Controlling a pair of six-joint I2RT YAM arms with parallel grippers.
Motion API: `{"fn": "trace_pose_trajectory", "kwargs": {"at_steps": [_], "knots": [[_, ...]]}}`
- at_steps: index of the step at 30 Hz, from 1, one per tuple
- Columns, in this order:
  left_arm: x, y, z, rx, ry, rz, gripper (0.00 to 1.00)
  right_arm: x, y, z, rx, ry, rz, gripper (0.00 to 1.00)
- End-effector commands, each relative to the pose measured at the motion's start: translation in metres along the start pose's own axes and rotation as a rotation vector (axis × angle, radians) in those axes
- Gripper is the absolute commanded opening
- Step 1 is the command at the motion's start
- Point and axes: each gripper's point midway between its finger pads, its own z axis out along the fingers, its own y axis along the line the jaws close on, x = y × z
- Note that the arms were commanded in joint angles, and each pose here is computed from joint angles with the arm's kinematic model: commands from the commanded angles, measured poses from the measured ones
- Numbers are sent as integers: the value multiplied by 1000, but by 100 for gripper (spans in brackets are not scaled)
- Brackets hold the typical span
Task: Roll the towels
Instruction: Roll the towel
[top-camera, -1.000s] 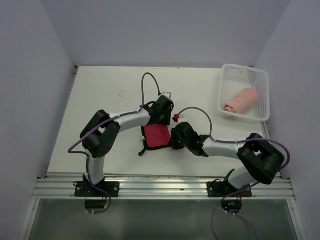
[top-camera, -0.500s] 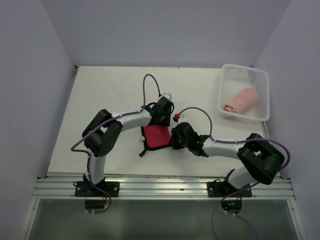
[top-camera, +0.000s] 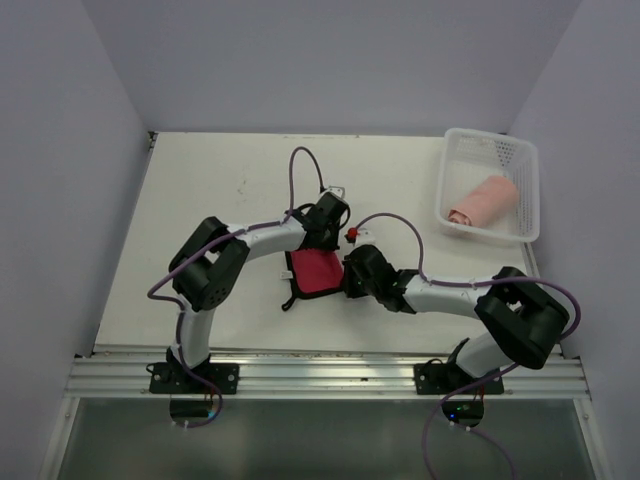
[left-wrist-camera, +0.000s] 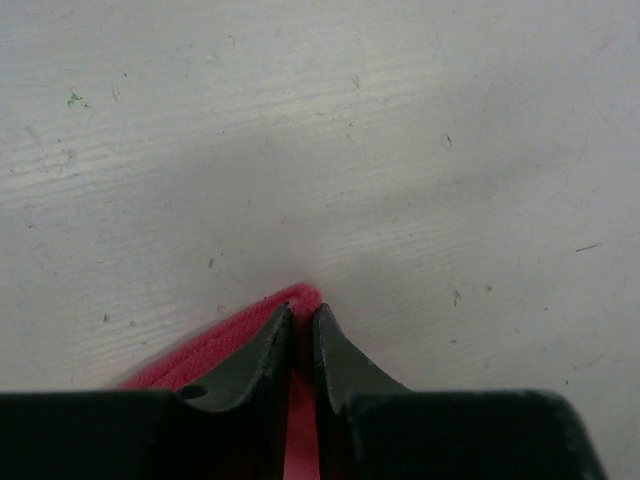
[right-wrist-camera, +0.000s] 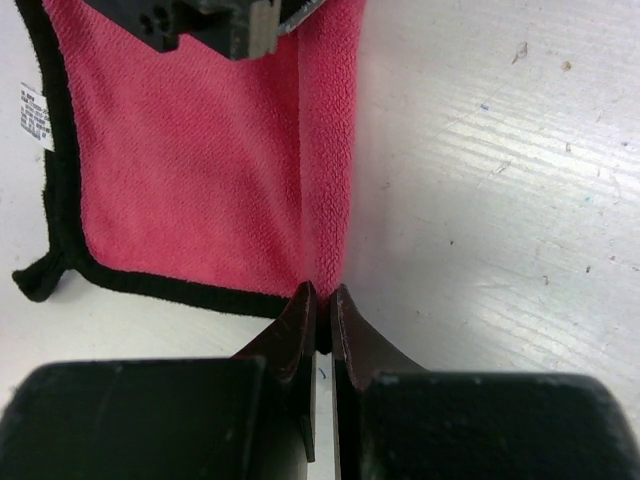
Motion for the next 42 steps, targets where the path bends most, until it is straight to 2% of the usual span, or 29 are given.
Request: {"fn": "trace_pose_trajectory", "kwargs": {"at_steps": [1, 9, 16, 21, 42], "knots": [[-3, 9, 5, -27, 17, 17, 14, -20, 1, -8, 43, -49, -65, 0], [-30, 1, -9, 40, -61, -50, 11, -24, -3, -19, 129, -42, -189, 0], [-53, 4, -25, 153, -174, -169, 2, -22, -12, -29, 288, -29, -332, 0], [-72, 7, -34, 210, -255, -207, 0, -21, -16, -33, 355, -29, -399, 0], [-70, 22, -28, 281, -324, -261, 0, -2, 1, -35, 523, 33, -805, 0]]}}
